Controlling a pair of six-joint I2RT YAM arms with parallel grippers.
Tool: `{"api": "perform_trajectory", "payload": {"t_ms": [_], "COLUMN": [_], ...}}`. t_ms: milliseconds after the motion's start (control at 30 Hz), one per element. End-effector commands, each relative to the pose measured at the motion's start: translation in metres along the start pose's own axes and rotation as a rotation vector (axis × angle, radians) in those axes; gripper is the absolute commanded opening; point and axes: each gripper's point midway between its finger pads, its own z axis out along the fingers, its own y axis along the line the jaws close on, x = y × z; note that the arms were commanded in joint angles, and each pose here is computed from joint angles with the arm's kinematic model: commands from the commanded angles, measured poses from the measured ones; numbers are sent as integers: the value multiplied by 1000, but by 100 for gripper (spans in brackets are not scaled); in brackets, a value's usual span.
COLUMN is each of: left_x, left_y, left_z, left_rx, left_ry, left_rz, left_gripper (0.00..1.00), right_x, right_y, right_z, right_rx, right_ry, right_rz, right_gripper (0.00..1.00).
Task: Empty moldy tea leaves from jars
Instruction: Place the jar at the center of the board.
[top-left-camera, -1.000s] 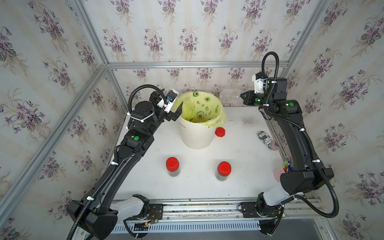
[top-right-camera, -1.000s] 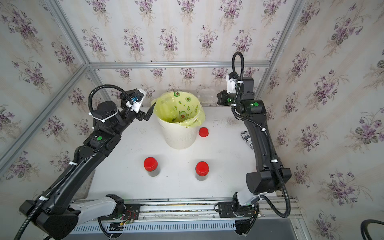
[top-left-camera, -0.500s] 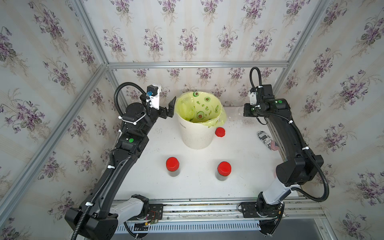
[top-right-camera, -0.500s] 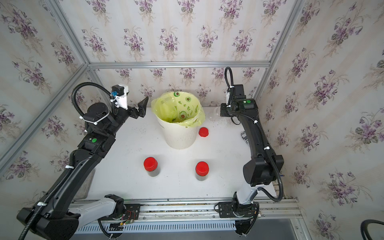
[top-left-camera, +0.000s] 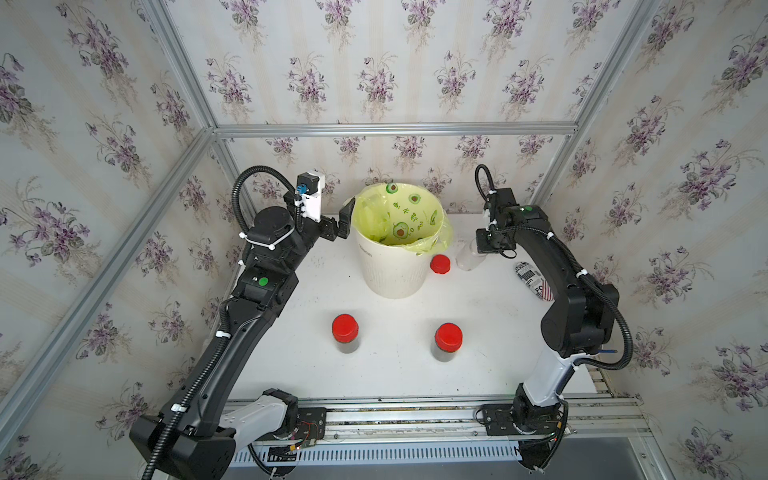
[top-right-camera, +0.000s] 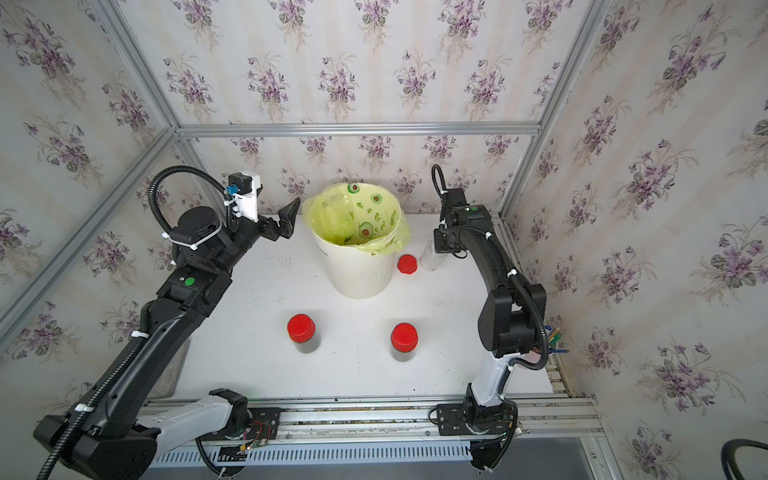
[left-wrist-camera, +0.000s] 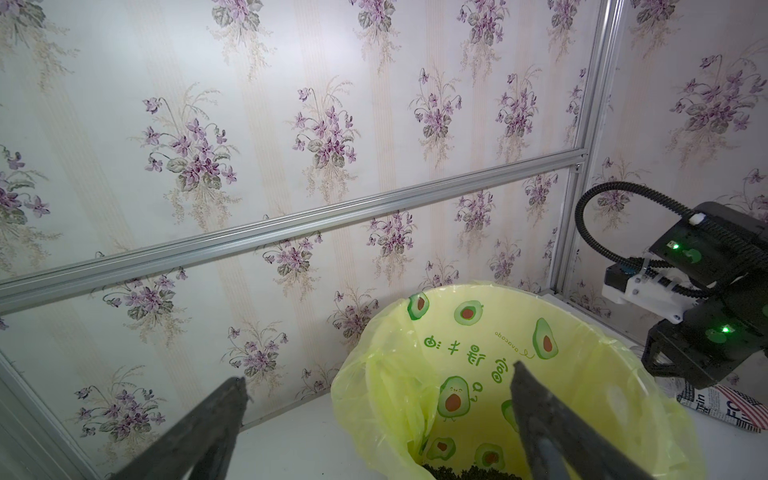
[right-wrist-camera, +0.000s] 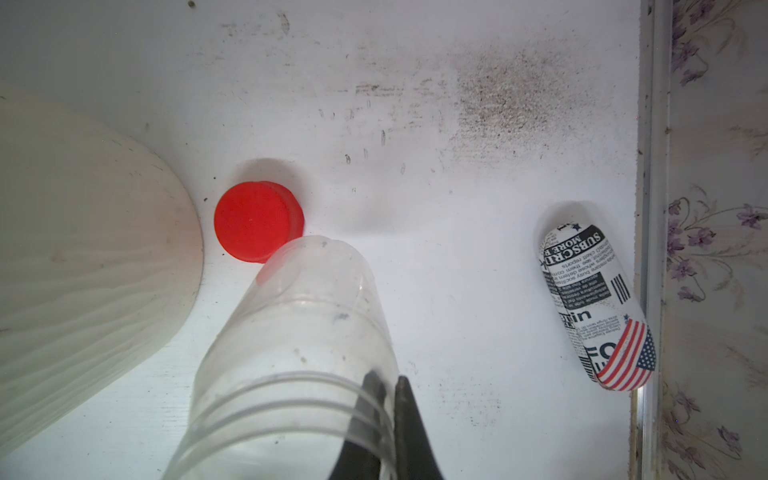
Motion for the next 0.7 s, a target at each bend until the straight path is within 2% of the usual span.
{"api": "perform_trajectory", "payload": {"t_ms": [0,667], "left_x": [-6,0], "left_y": [-3,-10], "left_z": [0,3], "left_rx": [16,59], "left_ry": [-18,-4], "left_rz": [-3,21], "left_gripper": [100,100], "right_x": [3,16], "right_y": [-3,10], "right_z": [11,59], "right_rx": [37,112], "right_ry": [16,113], "right_rz": [-9,-67], "right_gripper": [0,0]}}
